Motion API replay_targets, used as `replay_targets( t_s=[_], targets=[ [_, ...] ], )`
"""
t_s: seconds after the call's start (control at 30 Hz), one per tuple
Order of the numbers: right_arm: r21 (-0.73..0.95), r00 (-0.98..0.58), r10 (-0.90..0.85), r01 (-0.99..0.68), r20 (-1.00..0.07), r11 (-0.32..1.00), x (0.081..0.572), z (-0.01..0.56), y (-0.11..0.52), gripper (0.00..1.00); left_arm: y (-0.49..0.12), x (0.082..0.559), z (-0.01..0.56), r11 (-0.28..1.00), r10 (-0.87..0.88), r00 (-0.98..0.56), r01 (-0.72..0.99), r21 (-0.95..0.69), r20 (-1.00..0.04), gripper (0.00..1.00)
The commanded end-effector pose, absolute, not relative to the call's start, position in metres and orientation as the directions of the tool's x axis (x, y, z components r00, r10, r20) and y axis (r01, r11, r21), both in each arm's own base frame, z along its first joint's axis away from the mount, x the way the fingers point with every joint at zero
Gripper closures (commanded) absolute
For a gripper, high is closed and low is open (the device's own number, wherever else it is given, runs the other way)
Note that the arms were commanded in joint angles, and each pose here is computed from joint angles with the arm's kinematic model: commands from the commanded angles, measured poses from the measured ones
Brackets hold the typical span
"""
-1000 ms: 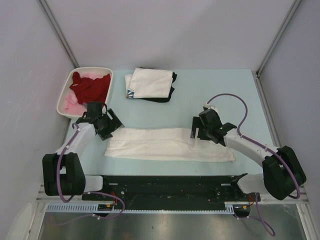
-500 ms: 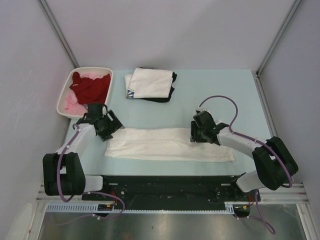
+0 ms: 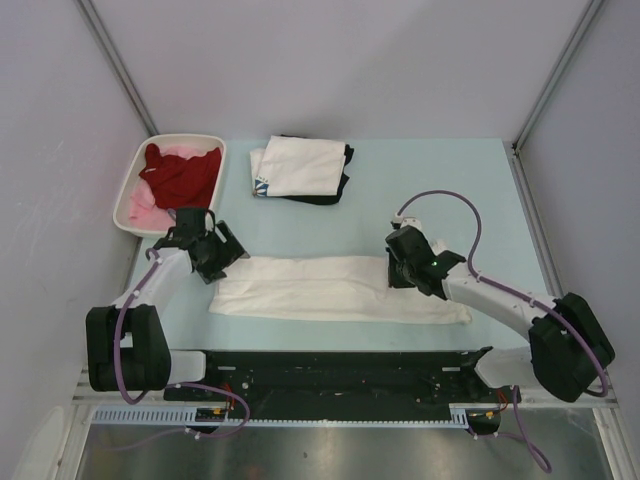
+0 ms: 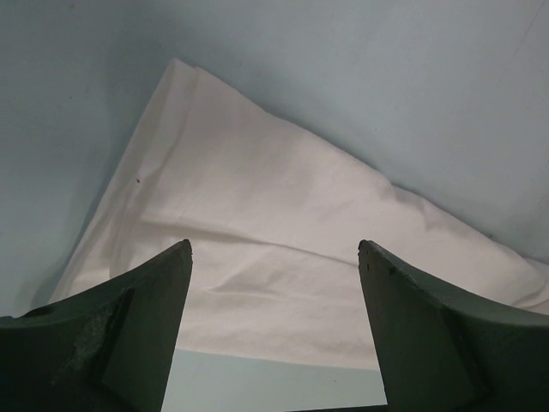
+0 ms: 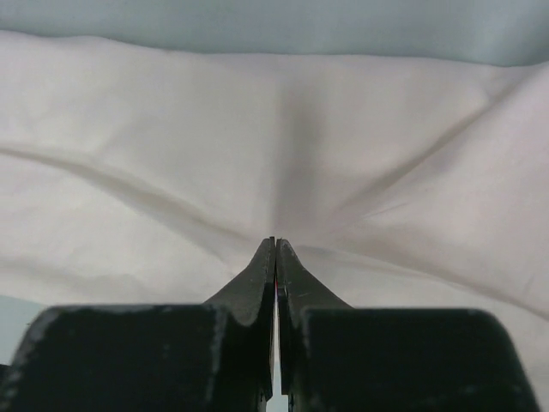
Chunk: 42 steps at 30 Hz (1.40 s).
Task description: Fold and stack the t-shirts
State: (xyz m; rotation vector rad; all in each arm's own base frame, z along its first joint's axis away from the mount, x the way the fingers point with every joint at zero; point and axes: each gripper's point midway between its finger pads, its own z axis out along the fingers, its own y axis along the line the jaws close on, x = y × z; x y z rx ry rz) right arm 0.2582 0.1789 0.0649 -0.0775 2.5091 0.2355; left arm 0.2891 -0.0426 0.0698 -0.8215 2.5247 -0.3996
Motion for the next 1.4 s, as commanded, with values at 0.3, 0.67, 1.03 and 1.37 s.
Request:
replay_targets(
  t_s=[0.3,0.67,1.03,1.37],
  targets=[
    [0.145,-0.798,0.025,-0.079,-0.602,0.986,0.178,0.1,0.181,1.0,-0.048,0.291,0.085,0.787,-0.593,-0.721,-0.421,-0.452,-0.36,0.18],
    [0.176,-0.802,0.047,-0.073,-0.596,0.982,0.136,0.089,0.198,0.09,-0.047,0.288,0.096,0.806,-0.569,-0.721,-0.393,-0.443,-0.394,0.17],
    [0.294,-0.705,0.081,-0.186,-0.704,0.938,0.212,0.135,0.242,0.0,-0.04,0.297,0.1,0.821,-0.555,-0.729,-0.402,-0.407,-0.401,0.17],
    [0.28,-0.727,0.035,-0.219,-0.686,0.935,0.23,0.115,0.264,0.0,-0.03,0.272,0.063,0.831,-0.551,-0.781,-0.48,-0.281,-0.294,0.28]
  ],
)
